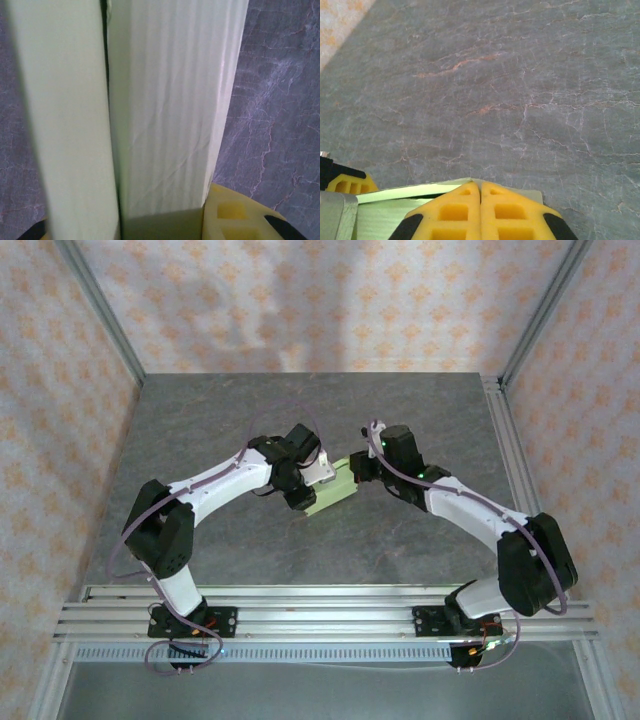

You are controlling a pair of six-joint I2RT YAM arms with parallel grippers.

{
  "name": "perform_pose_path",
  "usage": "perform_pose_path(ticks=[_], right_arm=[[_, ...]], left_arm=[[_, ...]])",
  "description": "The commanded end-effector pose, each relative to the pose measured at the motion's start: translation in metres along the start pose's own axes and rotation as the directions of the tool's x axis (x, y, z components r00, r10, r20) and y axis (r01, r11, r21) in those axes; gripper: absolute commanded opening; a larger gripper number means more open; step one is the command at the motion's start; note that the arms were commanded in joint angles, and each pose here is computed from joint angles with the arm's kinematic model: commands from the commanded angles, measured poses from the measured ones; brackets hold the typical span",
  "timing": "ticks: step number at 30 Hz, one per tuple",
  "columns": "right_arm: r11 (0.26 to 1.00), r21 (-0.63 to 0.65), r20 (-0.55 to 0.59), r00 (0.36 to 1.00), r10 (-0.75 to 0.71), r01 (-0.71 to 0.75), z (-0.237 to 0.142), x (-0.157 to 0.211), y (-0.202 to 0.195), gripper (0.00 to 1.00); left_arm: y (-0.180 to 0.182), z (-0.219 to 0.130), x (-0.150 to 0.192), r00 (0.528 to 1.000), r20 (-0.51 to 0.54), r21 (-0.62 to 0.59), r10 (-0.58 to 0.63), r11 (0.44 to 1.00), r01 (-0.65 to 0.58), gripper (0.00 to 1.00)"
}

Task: Fold the paper box

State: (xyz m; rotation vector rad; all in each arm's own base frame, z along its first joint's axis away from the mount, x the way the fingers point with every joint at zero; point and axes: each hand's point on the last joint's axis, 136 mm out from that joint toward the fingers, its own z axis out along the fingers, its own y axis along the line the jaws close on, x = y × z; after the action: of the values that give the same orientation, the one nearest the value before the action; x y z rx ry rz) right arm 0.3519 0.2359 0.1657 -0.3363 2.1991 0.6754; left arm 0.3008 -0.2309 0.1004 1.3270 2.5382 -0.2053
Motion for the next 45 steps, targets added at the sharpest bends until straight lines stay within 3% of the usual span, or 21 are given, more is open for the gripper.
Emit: perform_pose_path(ticks=[1,10,16,21,25,29,32,36,45], right_arm=[[0.997,0.077,0.081,0.996,0.024,-0.030,-0.001,-0.005,-0.019,0.00],[0.997,0.078,0.111,0.993,-0.028,0.020,-0.002,-0.005,-0.019,0.00],[0.994,0.107,0.105,0.994,-0.042,0.031,-0.002,-0.002,-0.025,0.00],[0.993,0.113,0.105,0.993,-0.056,0.044,-0.001,-0.001,-0.023,0.00],[0.992,0.116,0.107,0.992,-0.059,0.047,0.000,0.000,-0.022,0.00],[0.993,0.110,0.107,0.992,-0.059,0.047,0.000,-0.001,-0.020,0.00],[0.993,0.105,0.107,0.992,-0.060,0.048,0.001,-0.002,-0.019,0.00],[0.994,0.096,0.109,0.992,-0.063,0.052,0.000,-0.004,-0.016,0.00],[0.993,0.097,0.104,0.991,-0.083,0.072,0.001,-0.005,-0.012,0.00]], left_arm=[[0.001,0.003,0.002,1.000,-0.015,0.003,-0.012,1.000,0.012,0.28],[0.001,-0.009,-0.009,0.998,0.054,-0.003,-0.017,1.000,0.017,0.31],[0.005,-0.029,-0.030,0.976,0.206,-0.035,-0.074,0.996,0.083,0.42],[0.018,-0.057,-0.047,0.903,0.387,-0.075,-0.188,0.969,0.234,0.60],[0.032,-0.078,-0.045,0.805,0.480,-0.073,-0.348,0.899,0.433,0.71],[0.037,-0.080,-0.024,0.734,0.456,-0.064,-0.503,0.805,0.590,0.71],[0.036,-0.077,-0.010,0.698,0.412,-0.064,-0.586,0.745,0.664,0.63],[0.041,-0.084,-0.008,0.649,0.438,-0.066,-0.622,0.697,0.714,0.54],[0.072,-0.098,-0.012,0.693,0.460,-0.214,-0.555,0.688,0.693,0.52]])
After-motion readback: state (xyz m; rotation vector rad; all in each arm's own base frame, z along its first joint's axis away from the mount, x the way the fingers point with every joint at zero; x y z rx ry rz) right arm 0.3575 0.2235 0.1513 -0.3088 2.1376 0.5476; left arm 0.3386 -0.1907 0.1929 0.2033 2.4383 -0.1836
